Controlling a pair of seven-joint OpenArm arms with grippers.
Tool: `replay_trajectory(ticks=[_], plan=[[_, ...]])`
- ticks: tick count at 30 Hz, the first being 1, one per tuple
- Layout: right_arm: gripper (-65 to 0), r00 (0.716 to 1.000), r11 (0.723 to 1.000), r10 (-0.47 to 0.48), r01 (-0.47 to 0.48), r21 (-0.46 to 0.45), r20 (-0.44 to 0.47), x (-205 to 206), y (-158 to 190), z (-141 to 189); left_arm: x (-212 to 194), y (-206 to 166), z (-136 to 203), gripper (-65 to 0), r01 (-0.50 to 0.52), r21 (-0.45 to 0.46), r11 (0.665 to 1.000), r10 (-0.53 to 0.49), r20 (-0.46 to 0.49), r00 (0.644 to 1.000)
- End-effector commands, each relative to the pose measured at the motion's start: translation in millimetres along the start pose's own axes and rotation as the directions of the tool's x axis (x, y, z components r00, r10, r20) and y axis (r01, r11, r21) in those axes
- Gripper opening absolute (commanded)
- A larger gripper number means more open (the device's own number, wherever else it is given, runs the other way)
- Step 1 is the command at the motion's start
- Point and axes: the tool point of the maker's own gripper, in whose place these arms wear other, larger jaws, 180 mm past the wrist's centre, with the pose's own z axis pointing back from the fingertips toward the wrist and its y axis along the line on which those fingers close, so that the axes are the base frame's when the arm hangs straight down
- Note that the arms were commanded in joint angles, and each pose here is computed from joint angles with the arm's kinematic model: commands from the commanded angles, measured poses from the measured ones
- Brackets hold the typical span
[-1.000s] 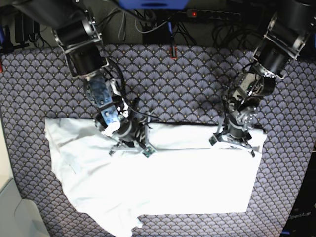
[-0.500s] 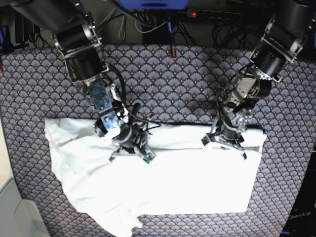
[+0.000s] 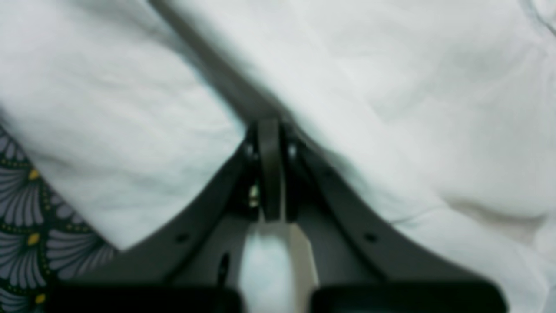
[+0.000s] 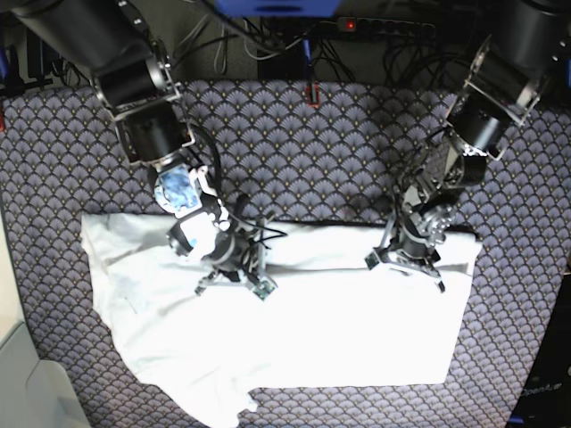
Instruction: Fold the T-shirt properly
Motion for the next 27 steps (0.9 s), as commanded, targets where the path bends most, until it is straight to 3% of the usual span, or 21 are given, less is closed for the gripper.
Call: replay_trajectory(ticks=[1,8,12,14,17,19,24,27], plan=[[-64.8,0.998,0.999,0.01,-0.008,-0.031,0.066,28.9,-15.6,3.4,8.1,20.6,-1.6,-64.4,-0.005,0.046,0.999,0.004,0.022,1.0],[-64.8,0.995,0.997,0.019,-0.012,-0.072,0.095,47.6,-34.0,6.6,16.2,37.1,-3.5,-64.4,-0.019,0.08,0.997,0.016,0.035,0.999],[-64.8,0.987,0.968,-0.019,0.057,-0.244,0.157,66.8,-77.1,16.6,25.1,56.9,-3.3,-64.4,-0.09,0.139,0.986,0.083,0.051,0.995],[-64.8,0.98,0.945,-0.031,0.093,-0.313,0.198,71.1,-91.7,22.5,26.6,84.4,1.2,-64.4,-0.177,0.251,0.952,0.165,0.071,0.984],[-64.8,0.983,0.942,-0.032,0.091,-0.324,0.182,61.9,-95.3,23.3,24.1,118.4,12.8,-64.4,-0.263,0.388,0.884,0.239,0.109,0.965],[-64.8,0.987,0.944,-0.046,0.092,-0.315,0.151,49.5,-88.8,20.7,27.2,129.4,19.1,-64.4,-0.284,0.425,0.859,0.25,0.134,0.959],[-64.8,0.983,0.944,-0.038,0.095,-0.316,0.182,50.9,-73.9,33.5,25.6,120.4,35.0,-64.4,-0.272,0.417,0.867,0.22,0.168,0.961],[-64.8,0.983,0.94,0.011,0.052,-0.336,0.181,51.5,-65.5,39.6,35.7,99.0,38.4,-64.4,-0.2,0.337,0.92,0.144,0.183,0.973]])
